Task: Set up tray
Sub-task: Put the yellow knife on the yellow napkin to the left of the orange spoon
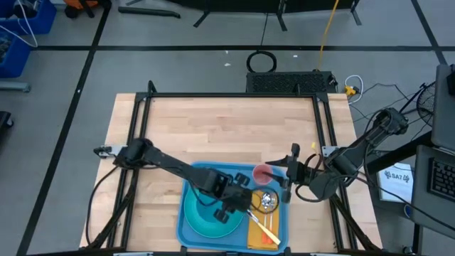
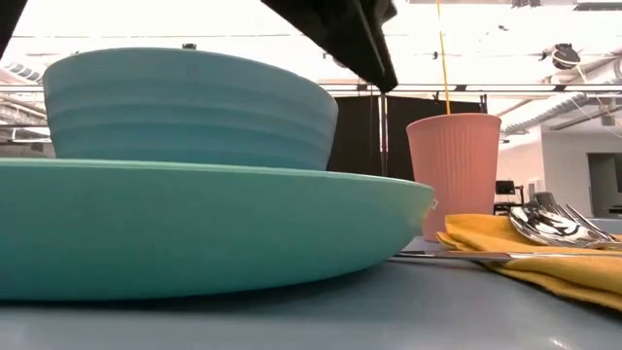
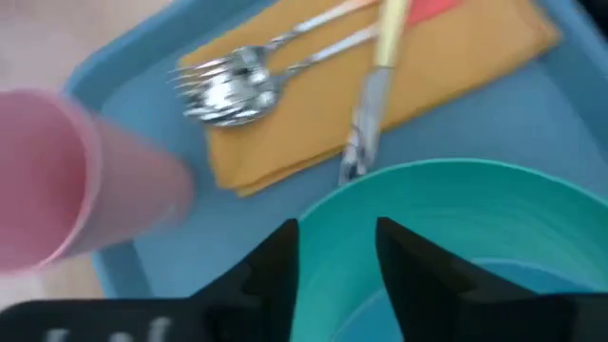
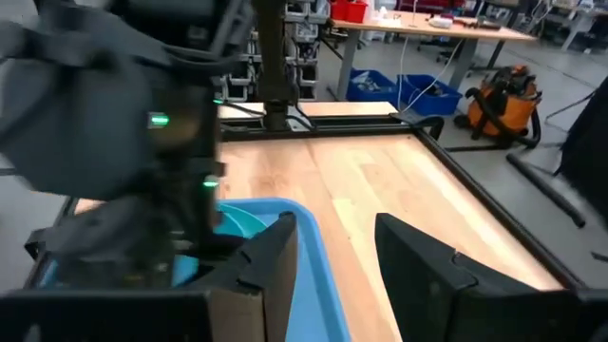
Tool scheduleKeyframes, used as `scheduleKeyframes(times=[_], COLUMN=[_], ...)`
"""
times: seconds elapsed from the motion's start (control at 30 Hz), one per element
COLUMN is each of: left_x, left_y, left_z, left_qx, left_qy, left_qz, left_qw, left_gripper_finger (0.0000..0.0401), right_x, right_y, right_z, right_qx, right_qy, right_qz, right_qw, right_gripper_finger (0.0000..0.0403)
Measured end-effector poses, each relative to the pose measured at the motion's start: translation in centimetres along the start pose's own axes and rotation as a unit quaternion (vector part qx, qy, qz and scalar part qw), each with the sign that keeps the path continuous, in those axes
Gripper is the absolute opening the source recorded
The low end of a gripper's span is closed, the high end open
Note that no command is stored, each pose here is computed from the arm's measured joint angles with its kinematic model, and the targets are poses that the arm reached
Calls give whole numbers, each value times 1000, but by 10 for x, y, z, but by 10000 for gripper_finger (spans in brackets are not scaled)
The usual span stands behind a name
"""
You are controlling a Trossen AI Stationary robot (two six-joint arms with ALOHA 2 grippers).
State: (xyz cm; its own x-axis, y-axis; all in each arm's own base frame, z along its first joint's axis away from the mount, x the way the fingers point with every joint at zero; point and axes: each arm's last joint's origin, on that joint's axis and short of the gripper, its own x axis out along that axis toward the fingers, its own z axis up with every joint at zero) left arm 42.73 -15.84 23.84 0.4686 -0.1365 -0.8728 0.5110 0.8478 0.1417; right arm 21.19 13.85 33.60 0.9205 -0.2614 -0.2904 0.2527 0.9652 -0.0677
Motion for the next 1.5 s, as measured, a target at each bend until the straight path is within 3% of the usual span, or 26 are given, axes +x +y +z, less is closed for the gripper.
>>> scheduleKeyframes(times=[0.13,0.3,0.5,0.87,0.97,1.1,1.27,1.5], left_x=[4,10,46,53,65,73,82,99], left_y=[-8,-9,-6,-1,-2,0,6,11], left_z=[13,24,17,23,19,23,24,13], left_qx=[40,62,48,51,41,46,61,42], left_qy=[-9,-29,-12,-62,-56,-98,-121,-79], left_qz=[4,12,-43,-77,-113,-151,-146,-107], left_qw=[999,998,998,994,991,983,980,990], left_gripper_finger=[188,214,205,186,186,186,186,186], right_x=[-3,-7,-9,-11,-10,-9,-7,-7], right_y=[-6,-16,-25,-32,-30,-28,-29,-29], right_z=[-6,-15,-33,-48,-50,-51,-51,-51], right_qx=[-11,1,29,54,60,58,58,60], right_qy=[0,-8,-38,-56,-44,-42,-42,-40], right_qz=[-1,-1,8,14,30,38,34,35], right_qw=[1000,1000,999,997,997,997,997,997], right_gripper_finger=[137,137,135,134,133,133,133,132])
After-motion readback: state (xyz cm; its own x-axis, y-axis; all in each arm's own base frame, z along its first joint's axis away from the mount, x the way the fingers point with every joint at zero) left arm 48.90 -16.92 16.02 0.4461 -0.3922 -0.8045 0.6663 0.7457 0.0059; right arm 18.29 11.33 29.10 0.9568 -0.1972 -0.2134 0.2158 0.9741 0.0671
